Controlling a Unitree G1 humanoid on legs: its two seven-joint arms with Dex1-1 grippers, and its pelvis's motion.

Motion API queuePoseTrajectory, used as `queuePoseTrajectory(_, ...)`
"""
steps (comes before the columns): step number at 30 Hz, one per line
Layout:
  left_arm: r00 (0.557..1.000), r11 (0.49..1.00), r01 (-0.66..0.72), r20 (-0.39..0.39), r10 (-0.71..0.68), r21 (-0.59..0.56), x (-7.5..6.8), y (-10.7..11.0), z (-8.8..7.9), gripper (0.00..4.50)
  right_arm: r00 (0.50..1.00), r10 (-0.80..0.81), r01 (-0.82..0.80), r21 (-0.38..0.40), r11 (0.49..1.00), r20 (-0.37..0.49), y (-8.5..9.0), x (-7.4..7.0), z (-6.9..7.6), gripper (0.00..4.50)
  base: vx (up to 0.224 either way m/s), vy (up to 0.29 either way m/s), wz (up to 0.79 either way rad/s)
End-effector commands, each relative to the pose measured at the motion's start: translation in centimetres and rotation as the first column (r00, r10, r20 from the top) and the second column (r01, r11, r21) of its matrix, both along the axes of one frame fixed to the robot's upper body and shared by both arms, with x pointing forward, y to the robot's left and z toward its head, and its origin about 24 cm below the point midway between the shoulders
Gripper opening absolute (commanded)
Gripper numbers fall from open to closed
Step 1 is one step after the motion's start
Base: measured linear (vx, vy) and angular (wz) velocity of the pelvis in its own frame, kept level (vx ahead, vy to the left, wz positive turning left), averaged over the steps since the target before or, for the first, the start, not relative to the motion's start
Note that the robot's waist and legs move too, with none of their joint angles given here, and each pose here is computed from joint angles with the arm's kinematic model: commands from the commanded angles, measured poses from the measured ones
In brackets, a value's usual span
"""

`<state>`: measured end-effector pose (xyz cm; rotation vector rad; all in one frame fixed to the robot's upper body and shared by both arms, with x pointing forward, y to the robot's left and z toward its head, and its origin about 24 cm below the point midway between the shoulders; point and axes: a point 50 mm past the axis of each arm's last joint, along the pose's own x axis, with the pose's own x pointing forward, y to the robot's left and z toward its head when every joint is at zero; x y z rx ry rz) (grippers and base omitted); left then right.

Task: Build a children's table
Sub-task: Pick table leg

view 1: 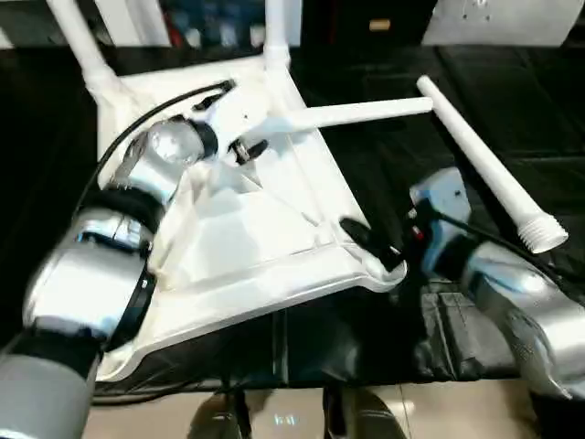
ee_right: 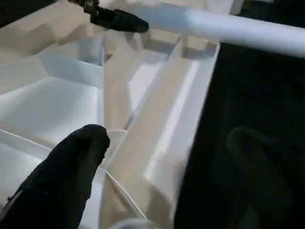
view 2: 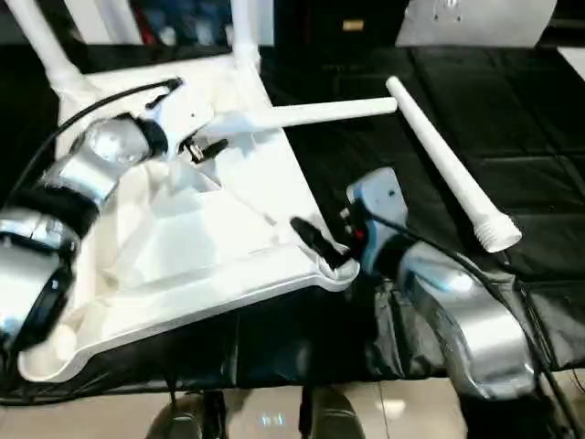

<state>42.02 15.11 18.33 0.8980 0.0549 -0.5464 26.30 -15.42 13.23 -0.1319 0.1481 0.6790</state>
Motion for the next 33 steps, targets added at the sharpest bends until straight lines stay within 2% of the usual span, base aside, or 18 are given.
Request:
queuePoseTrajectory(1,1.000,0.999,-0.004,0.019,0.004,0.036,0.2,-0.1,0.4,4.50,1.000,-0.007,0.007,0.001,1.000,-0.002,-0.3,-0.5,0.2,4.46,0.000,0.000,0.00)
queuePoseTrajectory(4,0.999,0.999,-0.018,0.036,0.017,0.046,0.3,-0.2,0.8,4.50,1.000,-0.006,0.006,-0.003,1.000,-0.005,-0.3,-0.6,0.3,4.46,0.000,0.000,0.00)
queuePoseTrajectory(8,1.000,0.993,-0.019,0.022,0.016,0.120,0.3,-0.1,0.5,4.50,1.000,0.006,-0.006,-0.008,1.000,-0.011,-0.2,-0.6,0.4,4.46,0.000,0.000,0.00)
queuePoseTrajectory(13,0.999,0.971,0.021,-0.035,-0.013,0.238,0.1,0.0,-0.4,4.50,1.000,0.024,-0.024,-0.014,1.000,-0.018,-0.1,-0.6,0.4,4.46,0.000,0.000,0.00)
queuePoseTrajectory(14,0.998,0.956,0.041,-0.050,-0.027,0.289,0.0,-0.1,-0.8,4.50,0.999,0.028,-0.029,-0.017,0.999,-0.018,-0.1,-0.6,0.4,4.46,0.000,0.000,0.00)
queuePoseTrajectory(18,1.000,0.954,0.023,-0.022,-0.018,0.299,0.1,-0.5,-0.8,4.50,0.999,0.034,-0.034,-0.019,0.999,-0.018,0.0,-0.5,0.4,4.46,0.000,0.000,0.00)
queuePoseTrajectory(24,0.999,0.944,0.025,-0.047,-0.010,0.328,0.1,-0.7,-1.5,4.50,0.999,0.042,-0.043,-0.024,0.999,-0.021,0.1,-0.6,0.4,4.46,0.000,0.000,0.00)
queuePoseTrajectory(28,0.992,0.961,0.031,-0.127,0.005,0.276,0.0,-0.8,-1.9,4.50,0.998,0.061,-0.061,-0.031,0.998,-0.027,0.1,-0.7,0.4,4.46,0.000,0.000,0.00)
queuePoseTrajectory(31,0.978,0.990,0.032,-0.209,-0.003,0.138,-0.1,-1.1,-1.8,4.50,0.998,0.060,-0.061,-0.030,0.998,-0.023,0.1,-0.6,0.5,4.46,0.000,0.000,0.00)
queuePoseTrajectory(33,0.966,0.993,0.046,-0.257,-0.017,0.107,-0.2,-1.2,-1.8,4.50,0.998,0.058,-0.058,-0.031,0.998,-0.020,0.0,-0.6,0.5,4.46,0.000,0.000,0.00)
